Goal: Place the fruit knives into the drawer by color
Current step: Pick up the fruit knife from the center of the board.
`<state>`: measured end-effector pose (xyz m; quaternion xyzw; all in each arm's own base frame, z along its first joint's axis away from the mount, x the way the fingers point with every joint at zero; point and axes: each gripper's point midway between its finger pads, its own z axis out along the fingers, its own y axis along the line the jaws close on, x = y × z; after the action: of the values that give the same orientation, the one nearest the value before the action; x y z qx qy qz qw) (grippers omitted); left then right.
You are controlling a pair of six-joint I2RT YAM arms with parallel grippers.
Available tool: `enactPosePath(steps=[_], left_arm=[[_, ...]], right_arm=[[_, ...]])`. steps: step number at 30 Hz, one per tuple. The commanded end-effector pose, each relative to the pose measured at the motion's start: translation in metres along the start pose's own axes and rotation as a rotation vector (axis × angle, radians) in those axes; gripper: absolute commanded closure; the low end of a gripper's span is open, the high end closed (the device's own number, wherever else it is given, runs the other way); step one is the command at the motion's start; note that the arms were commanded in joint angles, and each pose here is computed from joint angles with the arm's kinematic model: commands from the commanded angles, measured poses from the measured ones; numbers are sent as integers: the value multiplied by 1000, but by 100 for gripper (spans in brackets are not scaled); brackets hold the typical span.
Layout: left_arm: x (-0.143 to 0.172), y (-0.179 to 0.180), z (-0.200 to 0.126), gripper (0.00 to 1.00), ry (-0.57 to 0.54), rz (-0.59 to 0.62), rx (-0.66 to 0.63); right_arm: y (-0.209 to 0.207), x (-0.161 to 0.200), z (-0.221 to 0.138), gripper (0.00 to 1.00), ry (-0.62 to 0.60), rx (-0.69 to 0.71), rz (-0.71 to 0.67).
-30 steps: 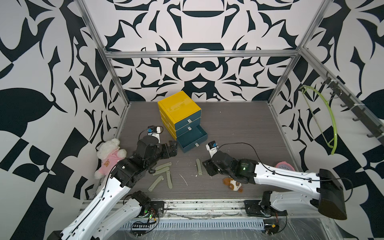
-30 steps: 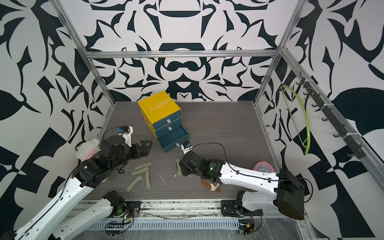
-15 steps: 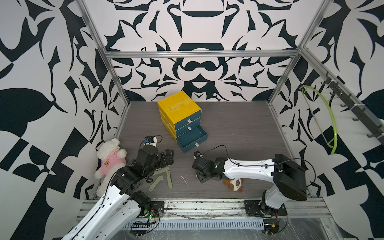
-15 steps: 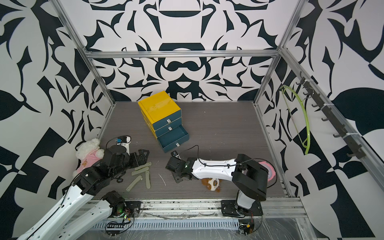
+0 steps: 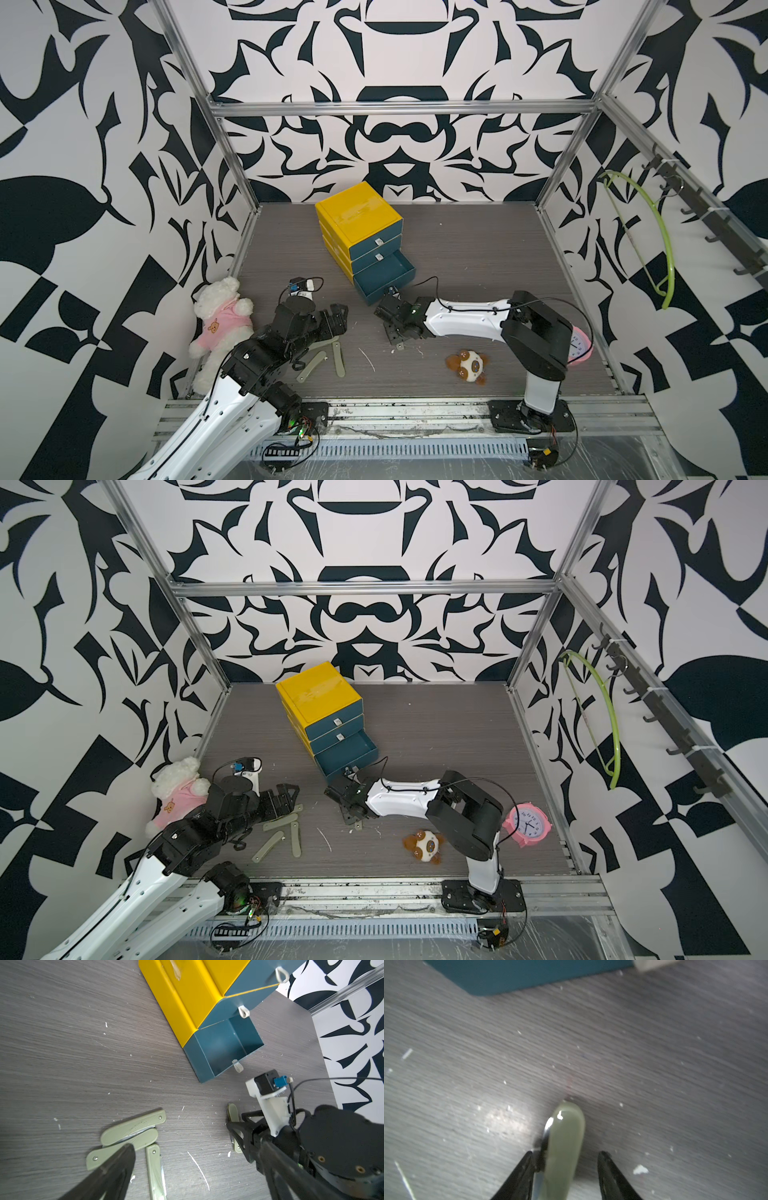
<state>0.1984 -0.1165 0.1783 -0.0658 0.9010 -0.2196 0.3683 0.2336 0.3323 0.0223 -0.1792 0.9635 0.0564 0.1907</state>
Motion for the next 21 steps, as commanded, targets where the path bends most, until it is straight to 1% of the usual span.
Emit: enactPosePath(steps=[1,7,12,16,19,21], left_arm=[[1,-3,0,1,-6,-8,29],[2,-4,0,1,-3,-11,34],[4,-5,0,1,-1,-19,51],[5,-5,2,1,4,-21,51],[6,-4,3,1,10,-20,45],[7,-4,3,1,11,-20,44]], right_arm=[[7,-25,-5,49,-62,-34,71],[9,-24,6,55,-23,-24,62],[-6,-13,9,65,23,57,15],[-13,-6,7,69,38,83,-14],[-16,-1,7,78,50,87,-28],[-16,-2,6,82,31,75,-31]])
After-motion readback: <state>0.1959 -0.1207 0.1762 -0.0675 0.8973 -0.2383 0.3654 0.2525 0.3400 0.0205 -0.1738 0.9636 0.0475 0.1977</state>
